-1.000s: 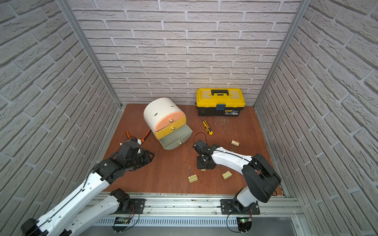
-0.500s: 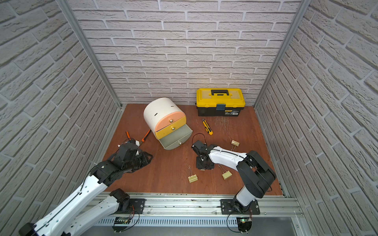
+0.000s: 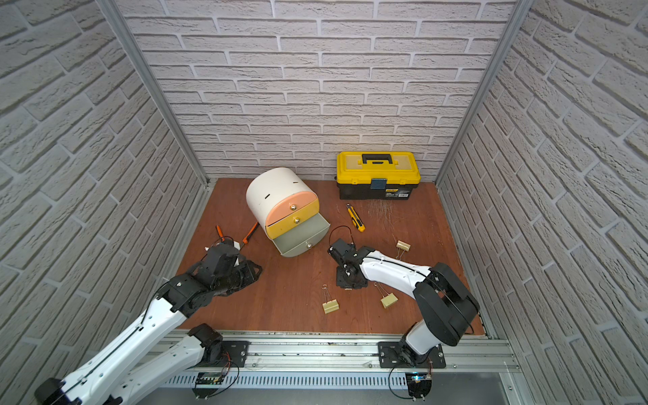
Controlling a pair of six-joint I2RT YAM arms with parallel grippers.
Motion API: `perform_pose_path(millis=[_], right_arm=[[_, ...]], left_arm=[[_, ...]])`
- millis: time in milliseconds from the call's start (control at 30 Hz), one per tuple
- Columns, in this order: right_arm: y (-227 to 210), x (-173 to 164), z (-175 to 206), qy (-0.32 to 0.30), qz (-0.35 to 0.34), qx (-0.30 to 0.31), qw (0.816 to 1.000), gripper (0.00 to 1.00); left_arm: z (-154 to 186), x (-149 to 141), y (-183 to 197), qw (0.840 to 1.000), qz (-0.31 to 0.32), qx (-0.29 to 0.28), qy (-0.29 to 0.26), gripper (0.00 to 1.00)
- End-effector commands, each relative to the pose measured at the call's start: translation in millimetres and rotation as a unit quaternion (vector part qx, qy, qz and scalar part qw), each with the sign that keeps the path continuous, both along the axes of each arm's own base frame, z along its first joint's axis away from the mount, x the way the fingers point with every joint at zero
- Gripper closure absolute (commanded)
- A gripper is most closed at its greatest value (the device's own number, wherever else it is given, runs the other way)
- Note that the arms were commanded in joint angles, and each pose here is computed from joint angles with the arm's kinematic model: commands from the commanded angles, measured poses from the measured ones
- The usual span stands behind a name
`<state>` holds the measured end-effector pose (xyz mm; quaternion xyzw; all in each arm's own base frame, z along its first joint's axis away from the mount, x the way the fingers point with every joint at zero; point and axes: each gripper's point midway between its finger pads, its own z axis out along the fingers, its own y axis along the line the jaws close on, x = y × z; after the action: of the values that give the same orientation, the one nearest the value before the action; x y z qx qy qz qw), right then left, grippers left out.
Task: Put the binder clips in the drawer according to color
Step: Pick up the binder clip at the center of the board.
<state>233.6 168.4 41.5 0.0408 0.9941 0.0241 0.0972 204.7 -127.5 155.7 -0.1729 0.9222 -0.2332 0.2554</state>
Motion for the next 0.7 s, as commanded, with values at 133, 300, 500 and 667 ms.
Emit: perform_pose_path(millis=[133,300,500,667], right_arm=[[4,15,42,-0.046,0.027,-0.004,0.999,0.78],[14,29,70,-0.069,0.047,0.002,0.996,0.77],[39,55,109,-0.099,0.083,0.021,0.991,0.78],[65,79,134,-0.116,0.113,0.036,0.986,0.77]], left_arm=[[22,17,-4,0.999,-0.005,-0.008,-0.031,0.63],[26,22,-5,0.999,-0.003,-0.011,-0.037,0.63],[32,29,-5,0.999,-0.003,-0.012,-0.043,0.63],[35,32,-5,0.999,0.0,-0.014,-0.046,0.63]])
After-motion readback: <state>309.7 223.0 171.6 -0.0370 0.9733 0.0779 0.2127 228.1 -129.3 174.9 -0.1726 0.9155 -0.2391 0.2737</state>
